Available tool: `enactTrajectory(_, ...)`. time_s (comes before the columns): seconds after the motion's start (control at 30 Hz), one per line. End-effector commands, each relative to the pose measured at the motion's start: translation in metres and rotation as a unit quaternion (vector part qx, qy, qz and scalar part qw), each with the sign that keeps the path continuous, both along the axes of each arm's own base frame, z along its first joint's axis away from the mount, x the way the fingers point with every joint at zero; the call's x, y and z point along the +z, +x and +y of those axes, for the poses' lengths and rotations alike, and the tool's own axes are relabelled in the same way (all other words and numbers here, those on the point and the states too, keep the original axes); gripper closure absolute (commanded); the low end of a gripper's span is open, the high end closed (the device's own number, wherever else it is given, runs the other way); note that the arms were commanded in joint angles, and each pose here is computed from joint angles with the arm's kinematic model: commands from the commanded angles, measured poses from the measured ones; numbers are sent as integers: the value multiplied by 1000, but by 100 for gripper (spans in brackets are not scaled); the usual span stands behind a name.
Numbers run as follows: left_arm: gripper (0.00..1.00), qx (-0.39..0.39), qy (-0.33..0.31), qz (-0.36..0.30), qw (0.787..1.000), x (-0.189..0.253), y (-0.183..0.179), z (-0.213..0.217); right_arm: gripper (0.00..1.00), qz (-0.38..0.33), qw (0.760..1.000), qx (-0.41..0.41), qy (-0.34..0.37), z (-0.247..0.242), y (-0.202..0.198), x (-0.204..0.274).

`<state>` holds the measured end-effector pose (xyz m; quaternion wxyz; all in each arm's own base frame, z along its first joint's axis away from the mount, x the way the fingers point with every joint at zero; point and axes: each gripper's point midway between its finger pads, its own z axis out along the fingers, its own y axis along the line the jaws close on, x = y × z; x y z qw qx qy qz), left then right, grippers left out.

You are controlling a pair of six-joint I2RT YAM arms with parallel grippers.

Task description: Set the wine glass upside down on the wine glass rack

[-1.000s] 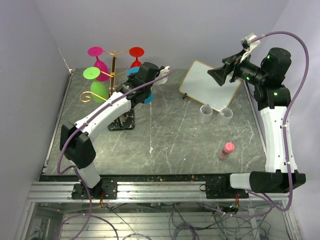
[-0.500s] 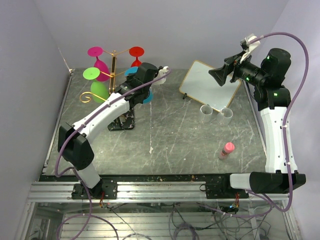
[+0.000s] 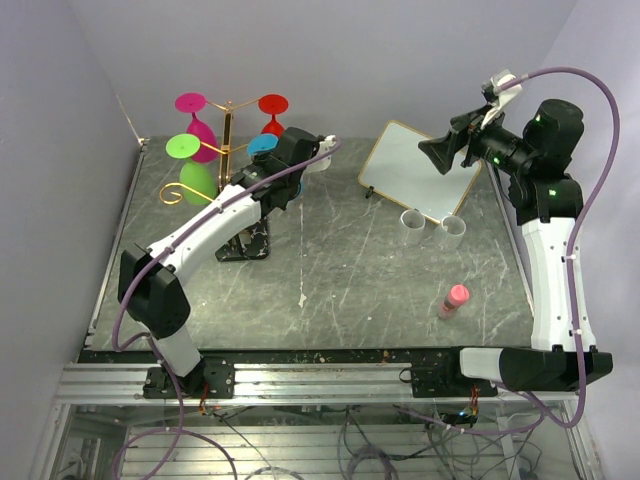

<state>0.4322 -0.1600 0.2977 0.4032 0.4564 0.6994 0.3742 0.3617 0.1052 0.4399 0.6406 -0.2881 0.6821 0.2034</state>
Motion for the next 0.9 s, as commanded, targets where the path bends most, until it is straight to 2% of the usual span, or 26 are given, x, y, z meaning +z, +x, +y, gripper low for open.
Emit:
enactTrajectory(0.0,74,19,1,1,1000,6,-4,7,8,-8,1000,-8,-5,-4,-4,1)
enactTrajectory(0.5,45,9,-52,2,999,19,-16,9,7,-6,1000,-18,-12,-8,0,-5)
enactTrajectory(0.7,28,-15,-101,20,995,27,-29,6,7,-2,999,-40,-31,-17,6,-14)
enactTrajectory(0.87,22,-38,-146,27,988,33,-38,4,6,18,996,-63,-60,-27,14,-35)
